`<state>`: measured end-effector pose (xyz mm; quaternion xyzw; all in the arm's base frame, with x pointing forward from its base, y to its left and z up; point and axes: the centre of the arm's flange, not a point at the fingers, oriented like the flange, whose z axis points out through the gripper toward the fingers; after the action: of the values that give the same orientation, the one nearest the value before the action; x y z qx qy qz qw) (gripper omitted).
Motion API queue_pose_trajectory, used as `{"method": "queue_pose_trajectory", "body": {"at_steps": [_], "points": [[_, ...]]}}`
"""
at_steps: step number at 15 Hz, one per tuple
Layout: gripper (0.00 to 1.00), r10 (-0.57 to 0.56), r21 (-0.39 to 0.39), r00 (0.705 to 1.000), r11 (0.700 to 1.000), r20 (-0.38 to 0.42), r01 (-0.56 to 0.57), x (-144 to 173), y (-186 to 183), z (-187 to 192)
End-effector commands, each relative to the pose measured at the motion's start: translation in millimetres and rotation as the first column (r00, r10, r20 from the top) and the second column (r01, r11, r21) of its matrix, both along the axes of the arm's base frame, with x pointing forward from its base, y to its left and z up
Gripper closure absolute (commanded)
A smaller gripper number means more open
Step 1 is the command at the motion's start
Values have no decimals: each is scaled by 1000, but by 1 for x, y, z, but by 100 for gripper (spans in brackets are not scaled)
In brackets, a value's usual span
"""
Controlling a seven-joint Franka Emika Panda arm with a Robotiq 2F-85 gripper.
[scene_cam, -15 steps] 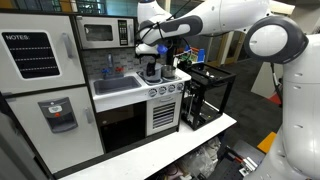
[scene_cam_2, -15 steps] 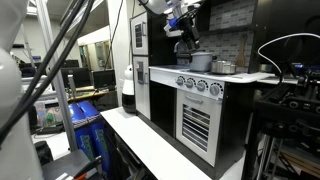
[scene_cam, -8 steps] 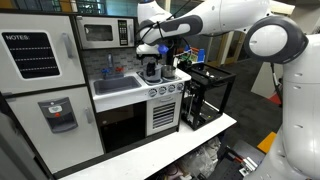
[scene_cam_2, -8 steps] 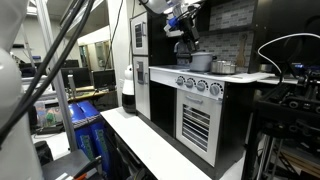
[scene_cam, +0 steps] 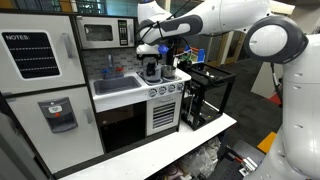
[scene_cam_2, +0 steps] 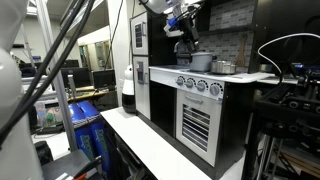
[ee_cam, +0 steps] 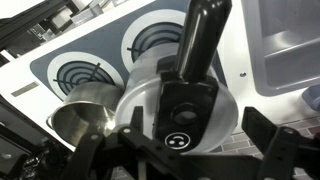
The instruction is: Remove the lid from the pot and put it in the sink
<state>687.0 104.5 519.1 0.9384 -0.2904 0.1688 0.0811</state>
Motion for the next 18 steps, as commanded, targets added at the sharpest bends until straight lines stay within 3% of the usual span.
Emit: {"method": "queue_pose_trajectory", "body": {"at_steps": [1, 14, 15, 16, 18], "points": [[0, -24, 11, 1000, 1000, -15, 25, 3, -2, 1], [0, -27, 7, 999, 1000, -37, 28, 4, -4, -3], [4, -27, 6, 999, 1000, -37, 27, 4, -4, -4], [28, -27, 6, 999, 1000, -36, 27, 4, -4, -4], [31, -25, 4, 999, 1000, -35, 26, 3, -4, -3]]}}
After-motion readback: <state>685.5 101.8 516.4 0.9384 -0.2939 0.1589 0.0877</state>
